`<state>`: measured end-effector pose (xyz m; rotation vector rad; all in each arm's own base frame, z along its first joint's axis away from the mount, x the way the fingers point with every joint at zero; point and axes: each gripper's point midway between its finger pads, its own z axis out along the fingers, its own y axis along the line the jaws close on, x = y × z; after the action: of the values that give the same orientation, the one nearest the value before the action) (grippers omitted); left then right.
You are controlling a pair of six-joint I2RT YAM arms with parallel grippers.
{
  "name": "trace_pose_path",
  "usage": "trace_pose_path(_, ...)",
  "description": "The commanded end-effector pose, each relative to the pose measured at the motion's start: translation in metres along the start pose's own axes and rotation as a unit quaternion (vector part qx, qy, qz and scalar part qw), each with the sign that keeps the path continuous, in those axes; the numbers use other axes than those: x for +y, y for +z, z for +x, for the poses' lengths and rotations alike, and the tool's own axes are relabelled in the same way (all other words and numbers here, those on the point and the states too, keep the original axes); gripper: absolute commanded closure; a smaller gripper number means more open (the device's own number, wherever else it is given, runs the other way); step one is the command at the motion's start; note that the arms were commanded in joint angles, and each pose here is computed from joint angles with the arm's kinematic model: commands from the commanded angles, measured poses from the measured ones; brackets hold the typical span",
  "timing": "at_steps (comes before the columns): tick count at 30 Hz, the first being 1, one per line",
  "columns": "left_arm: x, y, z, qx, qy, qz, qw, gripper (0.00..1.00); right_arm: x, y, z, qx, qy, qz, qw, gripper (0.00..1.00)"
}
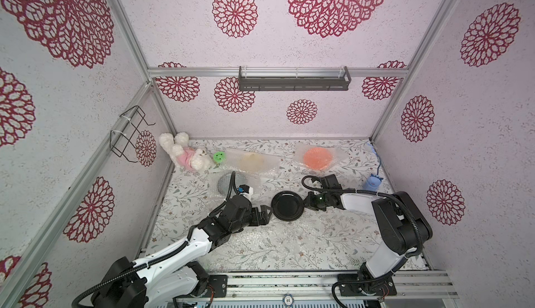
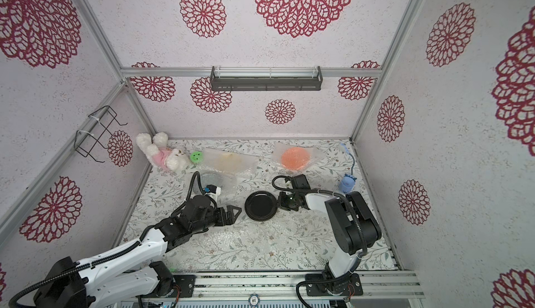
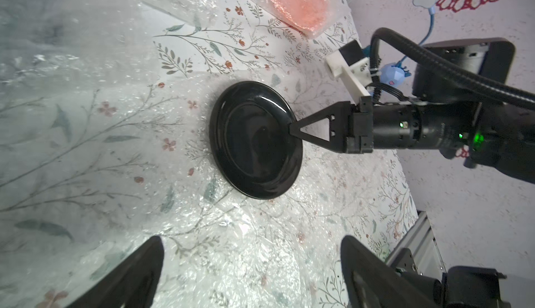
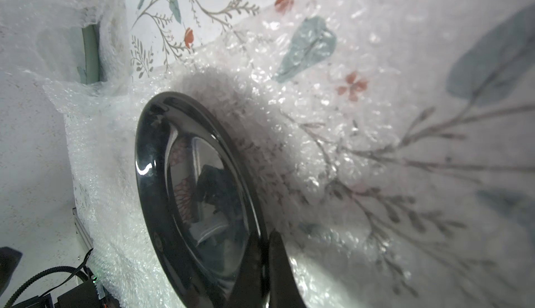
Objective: Unpack dinner plates from bubble wrap
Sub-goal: Pick up the plate from the bubble wrap.
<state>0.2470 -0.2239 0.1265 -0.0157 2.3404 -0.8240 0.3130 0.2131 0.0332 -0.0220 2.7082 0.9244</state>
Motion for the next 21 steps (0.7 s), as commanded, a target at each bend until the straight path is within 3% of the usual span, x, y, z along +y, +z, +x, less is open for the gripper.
trace_pose_path(1,0.015,0.002,-0.007,-0.013,-0.033,-0.025,0.999,0.03,0.020,-0.023,-0.009,-0.014,-0.006,-0.006,1.000,1.00)
trace_pose_path(11,0.044,0.016,0.008,0.018,-0.080,-0.035,0.996,0.03,0.043,-0.069,-0.046,-0.063,0.008,-0.040,0.997,1.00)
trace_pose_path(21,0.022,0.015,-0.008,0.010,-0.089,0.020,0.996,0.03,0.024,-0.104,-0.150,-0.182,0.113,-0.042,0.976,1.00)
